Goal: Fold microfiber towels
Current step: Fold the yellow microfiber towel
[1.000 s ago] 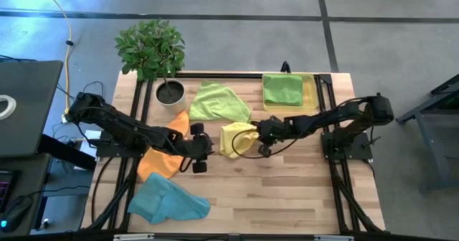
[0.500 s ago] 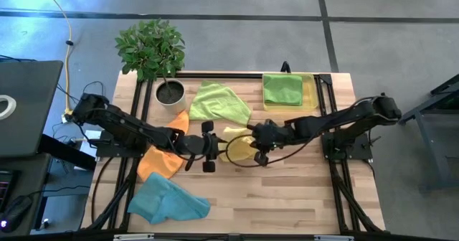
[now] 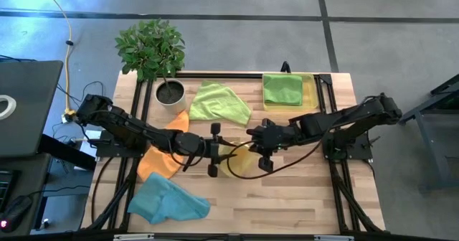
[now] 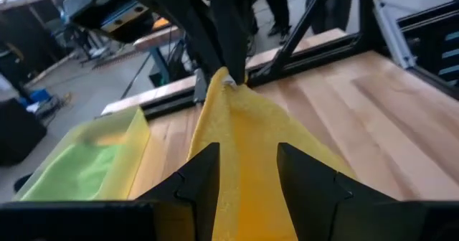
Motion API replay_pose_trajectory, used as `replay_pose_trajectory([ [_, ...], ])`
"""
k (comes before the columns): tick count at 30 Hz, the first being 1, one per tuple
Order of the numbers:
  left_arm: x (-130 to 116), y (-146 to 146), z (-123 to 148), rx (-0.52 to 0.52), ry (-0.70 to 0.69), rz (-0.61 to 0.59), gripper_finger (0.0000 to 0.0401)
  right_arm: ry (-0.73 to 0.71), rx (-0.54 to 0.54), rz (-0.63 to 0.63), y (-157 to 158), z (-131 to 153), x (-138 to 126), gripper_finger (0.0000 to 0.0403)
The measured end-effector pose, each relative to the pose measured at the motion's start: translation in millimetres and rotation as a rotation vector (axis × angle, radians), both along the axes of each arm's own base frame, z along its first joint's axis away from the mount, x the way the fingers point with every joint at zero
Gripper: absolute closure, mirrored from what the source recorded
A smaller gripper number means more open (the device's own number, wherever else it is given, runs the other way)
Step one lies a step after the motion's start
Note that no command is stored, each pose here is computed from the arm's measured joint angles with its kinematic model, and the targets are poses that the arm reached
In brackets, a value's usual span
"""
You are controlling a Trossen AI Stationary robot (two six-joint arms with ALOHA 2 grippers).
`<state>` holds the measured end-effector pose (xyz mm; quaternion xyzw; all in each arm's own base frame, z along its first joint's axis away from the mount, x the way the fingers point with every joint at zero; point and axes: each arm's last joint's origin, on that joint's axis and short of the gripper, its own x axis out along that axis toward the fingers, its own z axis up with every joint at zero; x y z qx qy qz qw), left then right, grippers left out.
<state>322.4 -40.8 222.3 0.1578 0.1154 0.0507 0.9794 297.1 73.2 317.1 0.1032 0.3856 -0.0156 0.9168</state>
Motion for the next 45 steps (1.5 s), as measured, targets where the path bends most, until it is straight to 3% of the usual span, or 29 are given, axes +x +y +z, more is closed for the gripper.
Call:
replay_pose_trajectory([
  [8, 6, 1, 13, -0.008, -0.047, -0.005, 0.0272, -0.014, 0.016, 0.035, 3, 2, 4, 0.0403],
  [17, 6, 4, 10, -0.059, -0.019, 0.027, 0.0272, -0.055, -0.022, 0.022, 3, 3, 9, 0.0403],
  [26, -2, 11, -10, -0.107, 0.171, 0.192, 0.0272, -0.08, -0.024, 0.047, 8, 4, 9, 0.0403],
  [33, -7, 11, -20, -0.136, 0.263, 0.238, 0.0272, -0.08, -0.023, 0.058, 12, 4, 8, 0.0403],
  [45, -15, 18, -27, -0.117, 0.292, 0.484, 0.0272, -0.106, -0.052, 0.072, 14, 6, 9, 0.0403],
])
